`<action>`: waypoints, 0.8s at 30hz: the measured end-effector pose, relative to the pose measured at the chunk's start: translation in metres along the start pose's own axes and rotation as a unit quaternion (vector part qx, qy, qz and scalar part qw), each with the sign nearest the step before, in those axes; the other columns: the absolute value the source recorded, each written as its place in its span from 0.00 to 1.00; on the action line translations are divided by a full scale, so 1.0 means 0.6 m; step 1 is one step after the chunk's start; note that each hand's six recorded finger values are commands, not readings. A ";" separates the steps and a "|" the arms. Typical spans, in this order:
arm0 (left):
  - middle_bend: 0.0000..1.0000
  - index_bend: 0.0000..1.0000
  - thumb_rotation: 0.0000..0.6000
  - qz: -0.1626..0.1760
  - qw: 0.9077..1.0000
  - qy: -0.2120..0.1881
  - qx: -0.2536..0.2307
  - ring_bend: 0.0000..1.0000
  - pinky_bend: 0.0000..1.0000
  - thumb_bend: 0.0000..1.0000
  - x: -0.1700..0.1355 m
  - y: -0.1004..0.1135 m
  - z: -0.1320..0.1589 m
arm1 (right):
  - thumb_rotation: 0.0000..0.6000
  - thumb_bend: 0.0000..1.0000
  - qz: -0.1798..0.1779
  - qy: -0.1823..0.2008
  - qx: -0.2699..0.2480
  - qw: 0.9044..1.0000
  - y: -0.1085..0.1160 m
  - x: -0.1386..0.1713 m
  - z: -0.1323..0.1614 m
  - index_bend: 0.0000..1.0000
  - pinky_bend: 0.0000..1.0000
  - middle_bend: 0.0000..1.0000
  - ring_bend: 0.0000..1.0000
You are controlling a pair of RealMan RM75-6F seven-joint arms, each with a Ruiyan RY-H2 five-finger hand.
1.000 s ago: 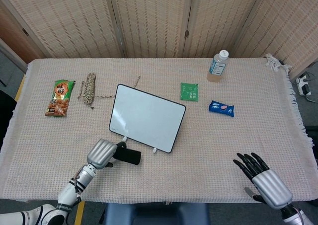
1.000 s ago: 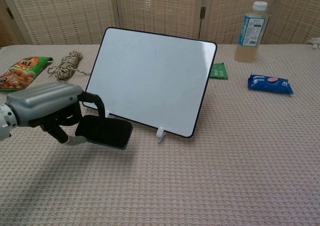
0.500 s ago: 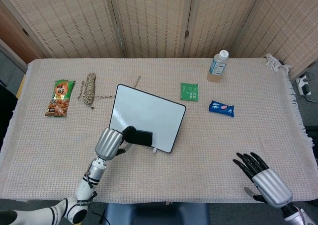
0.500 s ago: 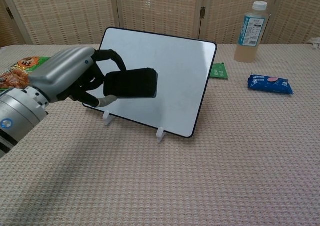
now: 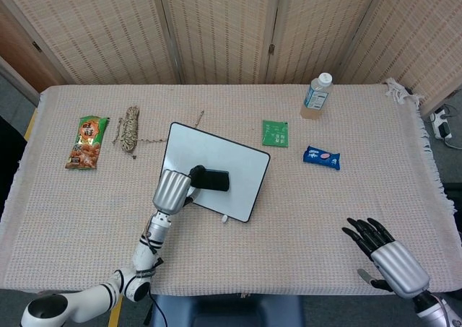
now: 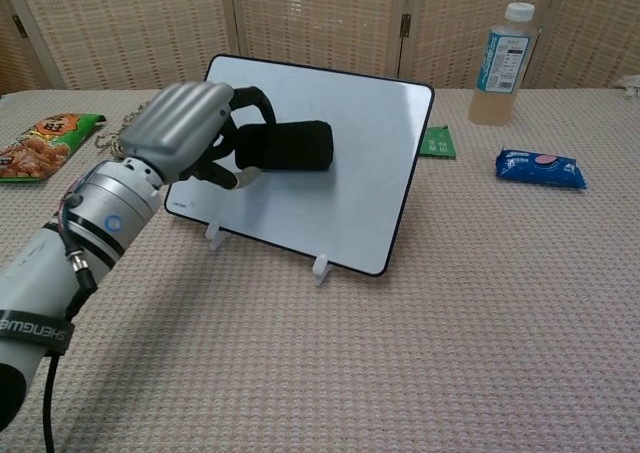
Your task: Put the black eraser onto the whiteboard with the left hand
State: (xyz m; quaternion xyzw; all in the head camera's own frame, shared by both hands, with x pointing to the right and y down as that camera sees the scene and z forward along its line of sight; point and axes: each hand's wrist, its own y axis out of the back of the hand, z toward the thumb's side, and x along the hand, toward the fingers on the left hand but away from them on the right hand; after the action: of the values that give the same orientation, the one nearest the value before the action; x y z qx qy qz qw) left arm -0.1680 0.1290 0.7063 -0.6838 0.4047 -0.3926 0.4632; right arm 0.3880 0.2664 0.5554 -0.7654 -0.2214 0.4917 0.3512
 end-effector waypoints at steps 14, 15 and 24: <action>1.00 0.42 1.00 0.006 1.000 0.004 0.001 1.00 1.00 0.44 0.004 -0.018 0.003 | 1.00 0.35 -0.006 0.000 0.000 1.000 0.004 0.005 0.001 0.00 0.00 0.00 0.00; 1.00 0.42 1.00 0.002 1.000 0.004 0.002 1.00 1.00 0.43 0.003 -0.020 0.005 | 1.00 0.35 -0.007 0.000 0.001 1.000 0.004 0.006 0.001 0.00 0.00 0.00 0.00; 1.00 0.35 1.00 -0.010 1.000 0.007 0.009 1.00 1.00 0.34 0.000 -0.028 0.015 | 1.00 0.35 -0.014 0.002 0.000 1.000 0.008 0.012 0.001 0.00 0.00 0.00 0.00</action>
State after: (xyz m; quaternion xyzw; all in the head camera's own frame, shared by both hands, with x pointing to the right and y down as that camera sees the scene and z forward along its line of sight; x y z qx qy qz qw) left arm -0.1566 0.1356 0.7200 -0.6809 0.3976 -0.4059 0.4621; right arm 0.3907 0.2685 0.5471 -0.7632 -0.2316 0.4854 0.3582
